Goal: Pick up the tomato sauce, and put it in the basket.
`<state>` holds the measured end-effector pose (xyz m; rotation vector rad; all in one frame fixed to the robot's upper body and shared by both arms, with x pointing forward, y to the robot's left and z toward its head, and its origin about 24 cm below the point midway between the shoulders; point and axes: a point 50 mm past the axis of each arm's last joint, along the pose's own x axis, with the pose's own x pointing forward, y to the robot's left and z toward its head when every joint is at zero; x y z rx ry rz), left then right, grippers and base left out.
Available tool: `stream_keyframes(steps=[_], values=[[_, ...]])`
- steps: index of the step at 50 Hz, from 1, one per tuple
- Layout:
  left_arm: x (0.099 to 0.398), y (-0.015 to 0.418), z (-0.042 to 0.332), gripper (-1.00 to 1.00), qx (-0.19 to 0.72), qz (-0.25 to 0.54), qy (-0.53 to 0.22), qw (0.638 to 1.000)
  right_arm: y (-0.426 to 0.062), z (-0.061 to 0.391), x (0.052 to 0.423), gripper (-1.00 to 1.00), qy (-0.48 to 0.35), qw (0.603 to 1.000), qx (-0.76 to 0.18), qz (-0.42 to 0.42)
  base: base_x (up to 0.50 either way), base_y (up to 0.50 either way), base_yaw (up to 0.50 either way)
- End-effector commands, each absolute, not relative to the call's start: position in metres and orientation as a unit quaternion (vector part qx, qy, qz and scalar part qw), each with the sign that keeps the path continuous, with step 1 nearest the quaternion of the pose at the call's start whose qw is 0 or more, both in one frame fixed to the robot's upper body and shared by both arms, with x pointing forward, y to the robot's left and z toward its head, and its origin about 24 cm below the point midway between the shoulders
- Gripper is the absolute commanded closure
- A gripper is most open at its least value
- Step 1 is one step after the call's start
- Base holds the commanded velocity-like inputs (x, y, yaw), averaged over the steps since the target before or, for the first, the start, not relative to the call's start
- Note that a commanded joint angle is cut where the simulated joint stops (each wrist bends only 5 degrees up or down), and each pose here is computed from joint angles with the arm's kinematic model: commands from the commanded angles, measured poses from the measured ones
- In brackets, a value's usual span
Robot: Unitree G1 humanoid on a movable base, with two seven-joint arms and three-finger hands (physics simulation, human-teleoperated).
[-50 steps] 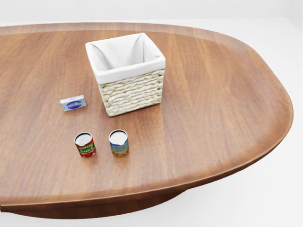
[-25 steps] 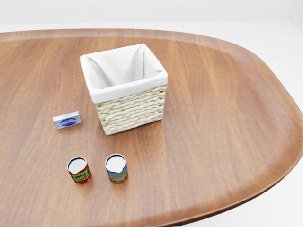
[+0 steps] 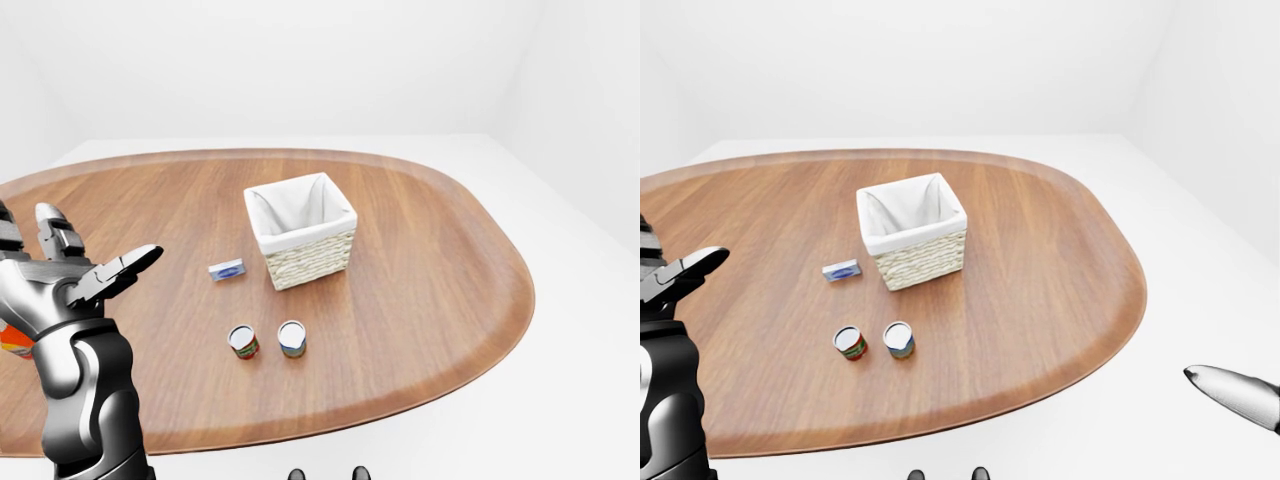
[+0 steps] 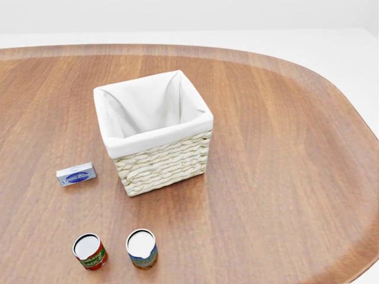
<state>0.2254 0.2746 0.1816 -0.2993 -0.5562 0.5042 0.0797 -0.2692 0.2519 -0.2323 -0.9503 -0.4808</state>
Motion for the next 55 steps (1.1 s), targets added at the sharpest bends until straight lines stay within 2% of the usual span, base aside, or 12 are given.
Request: stream_keyframes(steps=[1, 21, 29, 34, 36, 37, 40, 42, 43, 48, 50, 55], values=[[0.226, 0.274, 0.181, -1.00, -0.145, 0.245, -0.269, 0.920, -0.269, 0.251, 0.080, -1.00, -0.450, 0.856, -0.110, -0.229, 0.28, 0.00, 0.00], [0.225, 0.273, 0.182, -1.00, -0.144, 0.244, -0.271, 0.920, -0.272, 0.252, 0.076, -1.00, -0.450, 0.853, -0.104, -0.243, 0.21, 0.00, 0.00], [0.231, 0.258, 0.178, -1.00, -0.088, 0.206, -0.261, 0.939, -0.272, 0.252, 0.077, -1.00, -0.452, 0.853, -0.103, -0.240, 0.00, 0.00, 0.00], [0.241, 0.235, 0.163, -1.00, 0.010, 0.160, -0.224, 0.961, -0.271, 0.252, 0.078, -1.00, -0.452, 0.853, -0.103, -0.239, 0.00, 0.00, 0.00], [0.244, 0.220, 0.152, -1.00, 0.079, 0.133, -0.197, 0.968, -0.271, 0.252, 0.078, -1.00, -0.452, 0.853, -0.103, -0.239, 0.00, 0.00, 0.00], [0.244, 0.220, 0.151, -1.00, 0.082, 0.133, -0.196, 0.968, -0.271, 0.252, 0.078, -1.00, -0.452, 0.853, -0.103, -0.239, 0.00, 0.00, 0.00], [0.248, 0.210, 0.131, -1.00, 0.167, 0.119, -0.147, 0.968, -0.271, 0.252, 0.077, -1.00, -0.451, 0.854, -0.103, -0.240, 0.00, 0.00, 0.00], [0.252, 0.208, 0.121, -1.00, 0.272, 0.146, -0.152, 0.939, -0.271, 0.251, 0.077, -1.00, -0.449, 0.855, -0.103, -0.240, 0.00, 0.00, 0.00], [0.256, 0.204, 0.107, -1.00, 0.317, 0.132, -0.142, 0.929, -0.271, 0.251, 0.077, -1.00, -0.448, 0.855, -0.103, -0.240, 0.00, 0.00, 0.00], [0.255, 0.195, 0.083, -1.00, 0.382, 0.085, -0.097, 0.915, -0.271, 0.251, 0.077, -1.00, -0.449, 0.854, -0.104, -0.242, 0.00, 0.00, 0.00], [0.252, 0.191, 0.061, -1.00, 0.429, 0.050, -0.054, 0.900, -0.271, 0.249, 0.078, -1.00, -0.445, 0.856, -0.106, -0.242, 0.00, 0.00, 0.00], [0.246, 0.188, 0.042, -1.00, 0.458, 0.014, -0.012, 0.889, -0.271, 0.249, 0.077, -1.00, -0.446, 0.854, -0.107, -0.244, 0.00, 0.00, 0.00]])
